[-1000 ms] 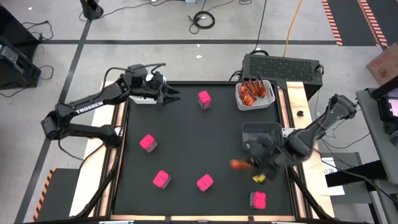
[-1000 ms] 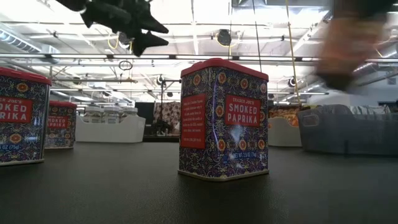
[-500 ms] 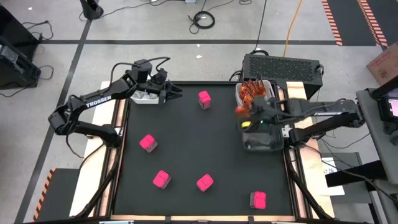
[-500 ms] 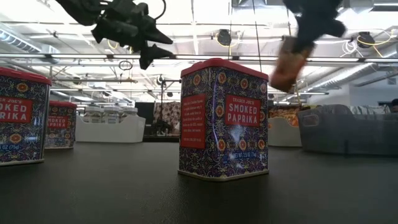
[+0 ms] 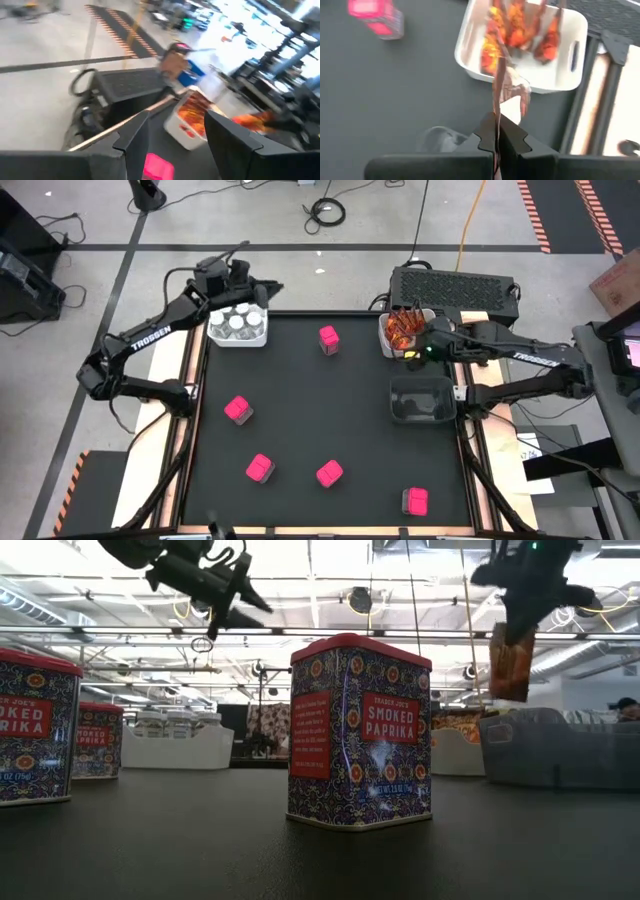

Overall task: Sort spices by type
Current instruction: Put the orange seasoning bag into the right white bin

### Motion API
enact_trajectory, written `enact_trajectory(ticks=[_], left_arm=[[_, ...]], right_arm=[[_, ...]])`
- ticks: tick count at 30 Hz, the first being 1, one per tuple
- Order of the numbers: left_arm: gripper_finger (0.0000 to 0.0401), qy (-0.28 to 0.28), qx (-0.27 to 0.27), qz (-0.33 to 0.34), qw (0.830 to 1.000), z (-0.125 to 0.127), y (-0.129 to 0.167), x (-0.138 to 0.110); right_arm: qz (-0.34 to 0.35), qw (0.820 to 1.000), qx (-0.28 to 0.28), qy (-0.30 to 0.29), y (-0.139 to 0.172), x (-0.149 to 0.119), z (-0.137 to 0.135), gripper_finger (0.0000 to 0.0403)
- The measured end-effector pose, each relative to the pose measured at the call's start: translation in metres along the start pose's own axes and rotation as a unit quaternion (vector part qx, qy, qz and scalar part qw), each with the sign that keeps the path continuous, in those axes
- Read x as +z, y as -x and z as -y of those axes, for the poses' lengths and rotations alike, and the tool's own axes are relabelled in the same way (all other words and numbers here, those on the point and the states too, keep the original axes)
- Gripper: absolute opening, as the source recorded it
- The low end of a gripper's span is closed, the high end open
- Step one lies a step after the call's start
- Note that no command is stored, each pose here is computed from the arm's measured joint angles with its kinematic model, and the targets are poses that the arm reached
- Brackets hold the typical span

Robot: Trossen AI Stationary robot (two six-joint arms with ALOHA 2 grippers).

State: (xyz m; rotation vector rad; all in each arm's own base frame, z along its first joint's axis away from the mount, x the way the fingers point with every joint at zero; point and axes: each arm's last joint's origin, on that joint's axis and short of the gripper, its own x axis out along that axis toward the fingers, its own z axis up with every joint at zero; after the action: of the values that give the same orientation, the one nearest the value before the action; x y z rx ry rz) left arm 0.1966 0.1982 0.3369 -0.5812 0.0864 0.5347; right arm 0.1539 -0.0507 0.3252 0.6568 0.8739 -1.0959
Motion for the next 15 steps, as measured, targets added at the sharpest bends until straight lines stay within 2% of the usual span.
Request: enact_trajectory(ticks=[3,8,10,15], left_arm=[[0.0192,0.013,0.032,0.001,0.999,-0.008,0.002,0.001],[0.0192,-0.011,0.037,0.005,0.999,-0.011,0.003,0.002],[0.0192,-0.024,0.029,0.015,0.999,-0.009,0.003,0.005],[0.0192,-0.042,-0.035,0.018,0.998,-0.004,0.003,0.008]], right_arm=[[-0.012,1.0,-0.026,-0.004,-0.014,-0.001,0.006,0.0],[-0.028,0.998,-0.058,-0.017,-0.039,-0.007,0.013,0.0],[-0.031,0.997,-0.062,-0.028,-0.045,-0.008,0.015,0.0],[-0.024,0.996,-0.042,-0.08,-0.049,-0.001,0.015,0.0]])
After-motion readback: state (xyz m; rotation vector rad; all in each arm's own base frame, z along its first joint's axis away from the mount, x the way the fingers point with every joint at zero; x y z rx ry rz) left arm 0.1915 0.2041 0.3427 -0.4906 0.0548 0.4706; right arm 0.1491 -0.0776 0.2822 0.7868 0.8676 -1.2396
